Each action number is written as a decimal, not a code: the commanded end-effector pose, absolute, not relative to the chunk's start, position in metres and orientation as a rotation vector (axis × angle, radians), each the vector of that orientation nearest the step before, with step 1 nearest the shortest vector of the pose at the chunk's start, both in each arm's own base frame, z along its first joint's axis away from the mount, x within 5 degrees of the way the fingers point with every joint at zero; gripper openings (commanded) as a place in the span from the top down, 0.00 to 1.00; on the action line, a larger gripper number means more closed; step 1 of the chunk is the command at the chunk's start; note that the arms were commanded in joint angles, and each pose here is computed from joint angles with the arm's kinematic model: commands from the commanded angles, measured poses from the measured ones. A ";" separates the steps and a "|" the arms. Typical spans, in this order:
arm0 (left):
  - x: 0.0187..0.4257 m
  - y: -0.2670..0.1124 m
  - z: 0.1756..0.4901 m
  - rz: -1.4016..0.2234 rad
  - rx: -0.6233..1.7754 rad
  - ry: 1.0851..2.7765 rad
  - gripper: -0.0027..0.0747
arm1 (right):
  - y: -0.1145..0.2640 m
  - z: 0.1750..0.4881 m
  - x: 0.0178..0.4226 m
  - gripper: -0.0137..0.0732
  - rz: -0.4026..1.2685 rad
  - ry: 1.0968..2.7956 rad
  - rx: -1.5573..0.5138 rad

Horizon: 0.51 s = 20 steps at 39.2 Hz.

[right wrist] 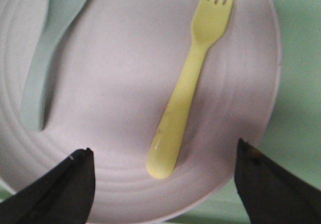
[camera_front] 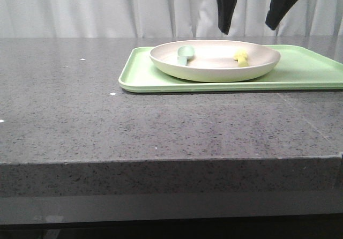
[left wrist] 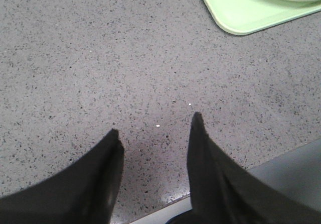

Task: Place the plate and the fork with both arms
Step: 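Move the right gripper above the yellow fork on the plate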

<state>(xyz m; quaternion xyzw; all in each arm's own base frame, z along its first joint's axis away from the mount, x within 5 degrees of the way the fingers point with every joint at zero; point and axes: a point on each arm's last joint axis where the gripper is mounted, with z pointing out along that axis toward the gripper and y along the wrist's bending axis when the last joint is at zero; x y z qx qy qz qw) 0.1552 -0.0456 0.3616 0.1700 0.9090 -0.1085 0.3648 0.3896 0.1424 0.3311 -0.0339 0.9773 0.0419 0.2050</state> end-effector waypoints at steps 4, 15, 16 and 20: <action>0.157 -0.046 0.374 -0.288 0.410 2.255 0.57 | 0.126 0.354 0.401 0.16 0.136 2.631 0.022; 0.157 -0.046 0.374 -0.288 0.410 2.255 0.57 | 0.128 0.338 0.417 0.16 0.151 2.615 0.031; 0.157 -0.046 0.374 -0.288 0.410 2.255 0.57 | 0.129 0.337 0.418 0.16 0.156 2.614 0.031; 0.157 -0.046 0.374 -0.288 0.410 2.255 0.57 | 0.133 0.331 0.422 0.16 0.197 2.614 0.038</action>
